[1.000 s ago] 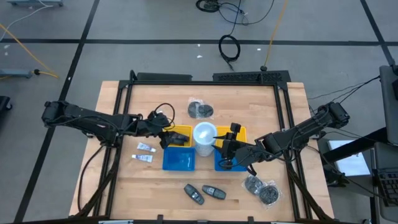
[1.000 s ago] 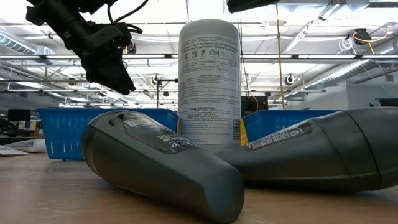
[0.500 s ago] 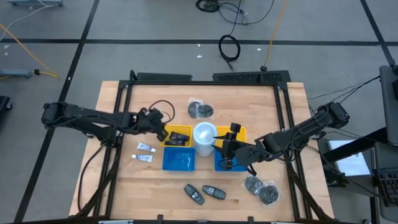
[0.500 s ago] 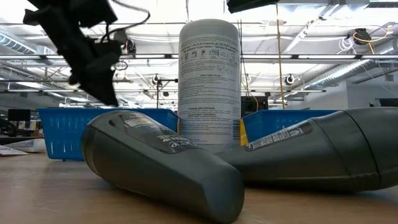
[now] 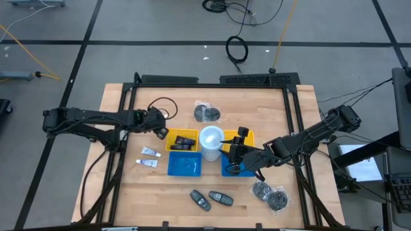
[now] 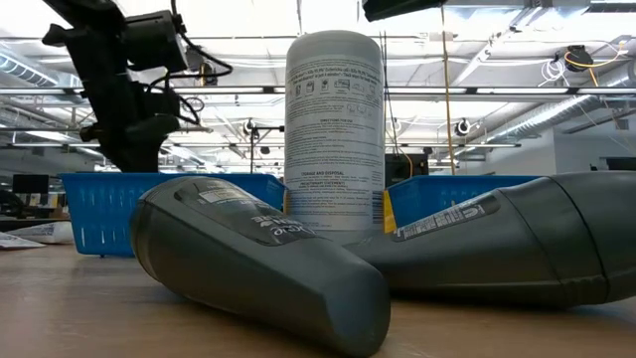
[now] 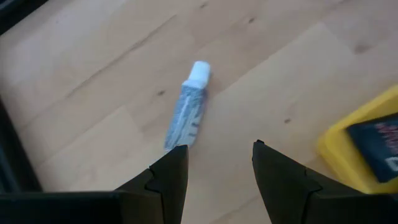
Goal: Pick & Place Travel size toiletries
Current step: Put the toothpaste into the right blue bin
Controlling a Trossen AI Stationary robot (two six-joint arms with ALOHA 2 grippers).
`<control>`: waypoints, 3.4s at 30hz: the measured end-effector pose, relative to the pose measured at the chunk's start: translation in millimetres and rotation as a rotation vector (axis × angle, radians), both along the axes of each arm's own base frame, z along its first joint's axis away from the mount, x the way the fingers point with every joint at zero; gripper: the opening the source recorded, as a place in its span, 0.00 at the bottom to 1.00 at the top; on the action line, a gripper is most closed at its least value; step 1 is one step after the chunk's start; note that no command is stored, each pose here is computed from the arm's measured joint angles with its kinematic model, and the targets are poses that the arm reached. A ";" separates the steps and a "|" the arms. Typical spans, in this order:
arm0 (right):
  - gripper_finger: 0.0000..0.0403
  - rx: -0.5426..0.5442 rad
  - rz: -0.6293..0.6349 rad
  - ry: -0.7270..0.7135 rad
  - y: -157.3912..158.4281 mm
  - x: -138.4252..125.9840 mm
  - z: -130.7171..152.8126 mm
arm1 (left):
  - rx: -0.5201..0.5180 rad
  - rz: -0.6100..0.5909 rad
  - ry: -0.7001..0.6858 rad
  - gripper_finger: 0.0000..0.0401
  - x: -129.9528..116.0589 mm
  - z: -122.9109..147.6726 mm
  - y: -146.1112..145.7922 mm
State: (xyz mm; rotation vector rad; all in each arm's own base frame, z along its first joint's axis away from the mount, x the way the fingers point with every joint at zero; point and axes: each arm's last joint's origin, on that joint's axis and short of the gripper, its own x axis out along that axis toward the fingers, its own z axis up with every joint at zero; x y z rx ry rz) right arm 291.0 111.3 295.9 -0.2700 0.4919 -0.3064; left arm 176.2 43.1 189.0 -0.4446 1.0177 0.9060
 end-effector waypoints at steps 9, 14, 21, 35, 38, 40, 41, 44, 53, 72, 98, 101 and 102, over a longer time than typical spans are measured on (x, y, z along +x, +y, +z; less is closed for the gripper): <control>0.35 0.000 0.000 0.000 0.0 0.0 0.0 | -0.026 0.081 0.069 0.44 -10.5 -2.1 12.2; 0.35 0.000 0.000 0.000 0.0 0.0 0.0 | -0.037 0.094 0.089 0.44 -14.2 -5.4 16.2; 0.35 0.000 0.000 0.000 0.0 0.0 0.0 | -0.061 0.077 0.105 0.44 -18.3 -14.8 16.1; 0.35 0.001 0.000 0.000 0.1 0.0 0.0 | -0.051 0.060 0.054 0.44 -20.7 -35.2 15.5; 0.35 0.001 0.000 0.000 0.0 0.0 0.0 | -0.051 0.048 0.051 0.44 -21.5 -38.8 15.1; 0.35 0.001 0.000 0.000 0.0 0.0 0.0 | -0.048 0.051 0.062 0.44 -23.0 -40.3 14.8; 0.35 0.001 0.000 0.000 0.0 0.0 0.0 | -0.045 0.052 0.068 0.44 -23.8 -41.1 14.7; 0.35 0.001 0.000 0.000 0.0 0.0 0.0 | -0.036 0.056 0.078 0.44 -25.2 -42.6 14.6; 0.35 0.001 0.000 0.000 0.1 0.0 0.0 | -0.039 0.063 0.088 0.44 -30.0 -51.0 13.2; 0.35 -0.004 0.002 -0.001 -0.9 -1.4 -17.0 | -0.014 0.052 0.037 0.26 -25.8 -51.4 14.7; 0.35 -0.021 0.019 -0.032 -0.3 0.5 -16.3 | 0.083 -0.026 -0.044 0.00 -18.8 3.4 2.5; 0.35 -0.020 0.019 -0.034 -0.3 0.6 -16.1 | 0.120 -0.053 -0.102 0.00 -17.1 31.2 -3.1; 0.35 -0.020 0.019 -0.036 -0.2 0.7 -16.0 | 0.126 -0.067 -0.132 0.00 -15.7 39.2 -5.6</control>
